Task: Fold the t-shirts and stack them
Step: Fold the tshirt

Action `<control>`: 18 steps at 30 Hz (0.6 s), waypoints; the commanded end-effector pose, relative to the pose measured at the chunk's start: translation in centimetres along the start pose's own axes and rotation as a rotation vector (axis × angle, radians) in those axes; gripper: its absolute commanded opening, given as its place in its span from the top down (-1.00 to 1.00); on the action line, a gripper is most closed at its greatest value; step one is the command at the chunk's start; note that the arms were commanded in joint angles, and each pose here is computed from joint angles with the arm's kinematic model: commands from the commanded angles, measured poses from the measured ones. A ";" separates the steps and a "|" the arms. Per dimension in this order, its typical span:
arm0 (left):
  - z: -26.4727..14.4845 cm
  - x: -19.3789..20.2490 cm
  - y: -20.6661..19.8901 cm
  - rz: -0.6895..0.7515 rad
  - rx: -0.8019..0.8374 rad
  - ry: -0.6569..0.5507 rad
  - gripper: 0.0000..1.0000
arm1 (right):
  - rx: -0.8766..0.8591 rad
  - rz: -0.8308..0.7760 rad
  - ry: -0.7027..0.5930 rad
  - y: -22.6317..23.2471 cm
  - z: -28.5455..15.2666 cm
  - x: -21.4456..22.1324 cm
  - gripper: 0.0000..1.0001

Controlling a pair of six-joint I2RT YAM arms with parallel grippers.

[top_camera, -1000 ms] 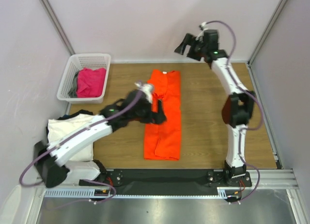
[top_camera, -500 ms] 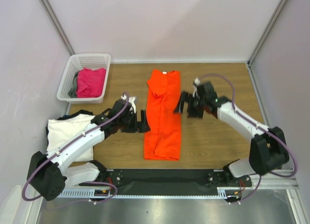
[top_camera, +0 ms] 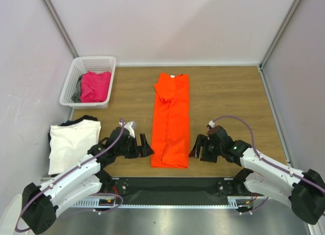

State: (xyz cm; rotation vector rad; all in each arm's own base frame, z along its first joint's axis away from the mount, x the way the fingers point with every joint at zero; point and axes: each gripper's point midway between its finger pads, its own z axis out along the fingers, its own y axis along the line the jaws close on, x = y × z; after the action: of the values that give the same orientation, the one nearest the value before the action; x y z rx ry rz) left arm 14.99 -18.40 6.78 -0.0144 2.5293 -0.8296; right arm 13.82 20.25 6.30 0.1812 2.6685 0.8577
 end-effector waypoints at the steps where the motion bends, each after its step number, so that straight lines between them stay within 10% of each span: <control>1: 0.2 -0.4 -1.0 -0.060 0.048 -0.056 -0.96 | -0.001 0.017 -0.026 0.8 1.2 0.1 -0.43; 18: 0.6 2.7 -1.3 -0.122 0.071 -0.003 -0.94 | -0.060 -0.009 0.050 1.2 3.4 3.1 -0.06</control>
State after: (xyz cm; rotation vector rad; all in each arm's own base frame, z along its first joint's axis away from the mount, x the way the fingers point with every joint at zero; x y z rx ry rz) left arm 12.48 -19.92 5.56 -0.0955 2.5438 -0.9371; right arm 11.94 22.38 3.02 0.1523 2.7192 0.8696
